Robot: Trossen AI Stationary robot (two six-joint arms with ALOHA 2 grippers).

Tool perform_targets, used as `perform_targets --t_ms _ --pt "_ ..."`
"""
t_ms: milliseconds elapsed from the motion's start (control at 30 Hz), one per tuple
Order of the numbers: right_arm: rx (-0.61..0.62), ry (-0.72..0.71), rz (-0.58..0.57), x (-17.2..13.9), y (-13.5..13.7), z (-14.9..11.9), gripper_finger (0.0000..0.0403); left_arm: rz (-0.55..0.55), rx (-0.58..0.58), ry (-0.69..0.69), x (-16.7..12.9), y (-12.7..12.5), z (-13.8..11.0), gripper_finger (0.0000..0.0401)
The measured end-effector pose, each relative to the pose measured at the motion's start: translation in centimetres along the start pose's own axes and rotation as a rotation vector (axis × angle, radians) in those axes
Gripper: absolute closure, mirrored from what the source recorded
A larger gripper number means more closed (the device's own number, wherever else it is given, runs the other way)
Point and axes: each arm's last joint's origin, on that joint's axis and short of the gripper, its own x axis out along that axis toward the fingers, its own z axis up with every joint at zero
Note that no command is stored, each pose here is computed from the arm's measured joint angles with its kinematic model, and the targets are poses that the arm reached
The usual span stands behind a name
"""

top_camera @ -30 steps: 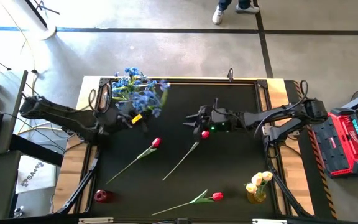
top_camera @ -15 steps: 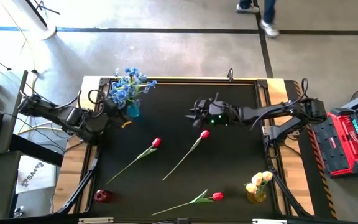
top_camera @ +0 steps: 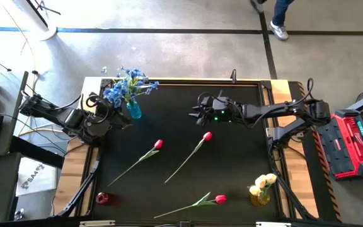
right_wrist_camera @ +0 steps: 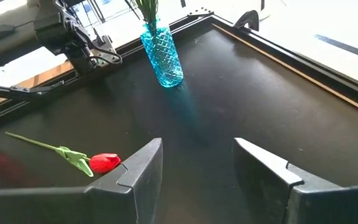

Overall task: Sort flowers into vase by color
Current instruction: Put the blue flowers into the blue vase

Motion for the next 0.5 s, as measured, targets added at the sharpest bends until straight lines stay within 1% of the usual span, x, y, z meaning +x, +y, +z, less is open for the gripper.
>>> perform_targets --t_ms 167,400,500 --pt "-0.012 0.005 0.011 0.1 -0.6 0.2 0.022 0.049 -0.035 -0.01 0.0 0.3 -0.4 0.0401" --pt "-0.016 0.011 0.029 0.2 -1.5 0.5 0.022 0.098 -0.154 -0.036 0.0 0.1 -0.4 0.0401" --pt "-0.017 0.013 0.033 0.2 -1.7 0.5 0.022 0.101 -0.17 -0.038 0.1 -0.1 -0.5 0.0401"
